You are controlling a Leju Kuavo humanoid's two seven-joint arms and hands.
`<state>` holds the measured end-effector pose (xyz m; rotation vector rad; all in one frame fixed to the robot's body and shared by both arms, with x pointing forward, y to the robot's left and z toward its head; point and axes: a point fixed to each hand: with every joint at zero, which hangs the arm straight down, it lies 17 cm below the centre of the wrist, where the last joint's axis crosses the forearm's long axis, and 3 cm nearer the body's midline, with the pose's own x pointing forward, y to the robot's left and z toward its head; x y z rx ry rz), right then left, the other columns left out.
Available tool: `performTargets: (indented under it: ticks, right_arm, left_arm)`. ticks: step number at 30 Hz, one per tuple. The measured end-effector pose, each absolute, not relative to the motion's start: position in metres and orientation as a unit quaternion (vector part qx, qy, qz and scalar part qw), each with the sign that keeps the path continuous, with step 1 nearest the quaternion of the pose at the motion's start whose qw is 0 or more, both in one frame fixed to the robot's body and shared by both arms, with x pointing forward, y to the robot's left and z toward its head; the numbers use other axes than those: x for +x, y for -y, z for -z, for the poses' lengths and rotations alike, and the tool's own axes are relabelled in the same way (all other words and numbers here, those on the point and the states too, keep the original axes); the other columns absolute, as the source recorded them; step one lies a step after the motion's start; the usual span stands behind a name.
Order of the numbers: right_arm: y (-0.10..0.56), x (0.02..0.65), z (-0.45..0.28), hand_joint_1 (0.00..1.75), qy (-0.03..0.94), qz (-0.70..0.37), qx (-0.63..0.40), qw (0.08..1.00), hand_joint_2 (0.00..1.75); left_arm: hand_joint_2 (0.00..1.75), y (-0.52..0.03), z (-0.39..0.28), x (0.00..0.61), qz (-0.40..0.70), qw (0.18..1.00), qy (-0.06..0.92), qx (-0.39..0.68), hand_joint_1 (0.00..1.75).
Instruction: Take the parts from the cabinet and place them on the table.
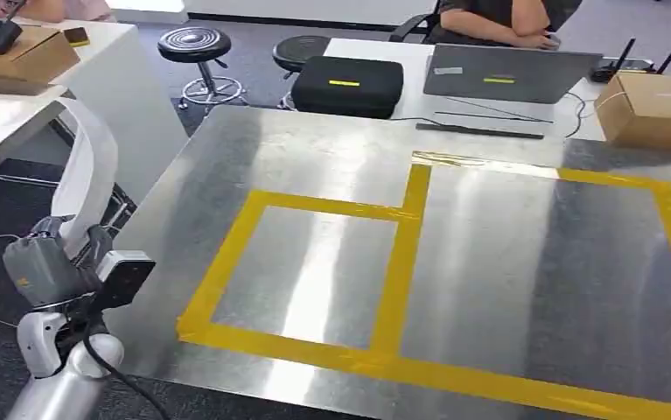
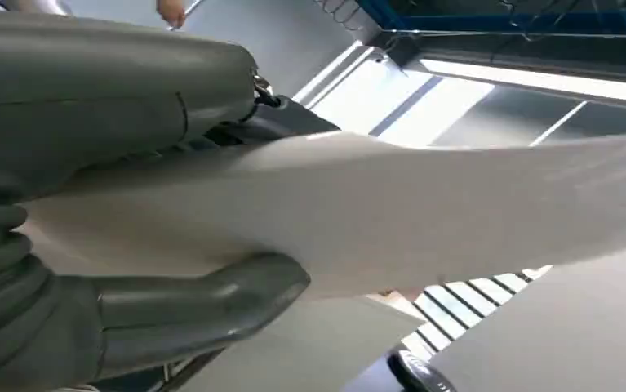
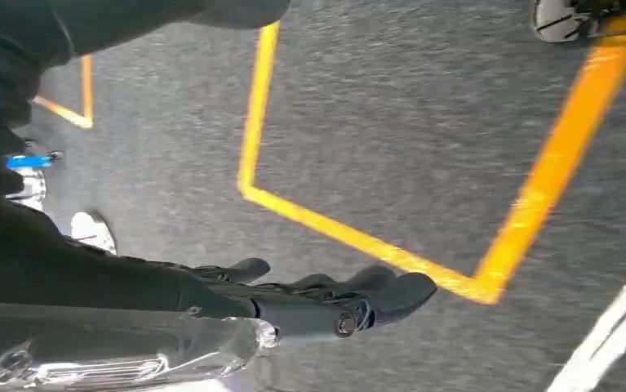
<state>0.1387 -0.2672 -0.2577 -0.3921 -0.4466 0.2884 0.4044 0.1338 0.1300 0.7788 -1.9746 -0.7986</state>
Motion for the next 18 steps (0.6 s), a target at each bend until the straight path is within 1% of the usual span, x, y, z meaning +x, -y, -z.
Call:
performTargets:
  ticks: [18]
  right_arm:
    - [0.2717,0.1473,0.2558,0.0,0.225,-0.14,-0.197,0.944,1.75]
  left_arm:
    - [1.75,-0.1344,-0.1246,0.4017,0.323,0.428,0.786,0.308,1.75]
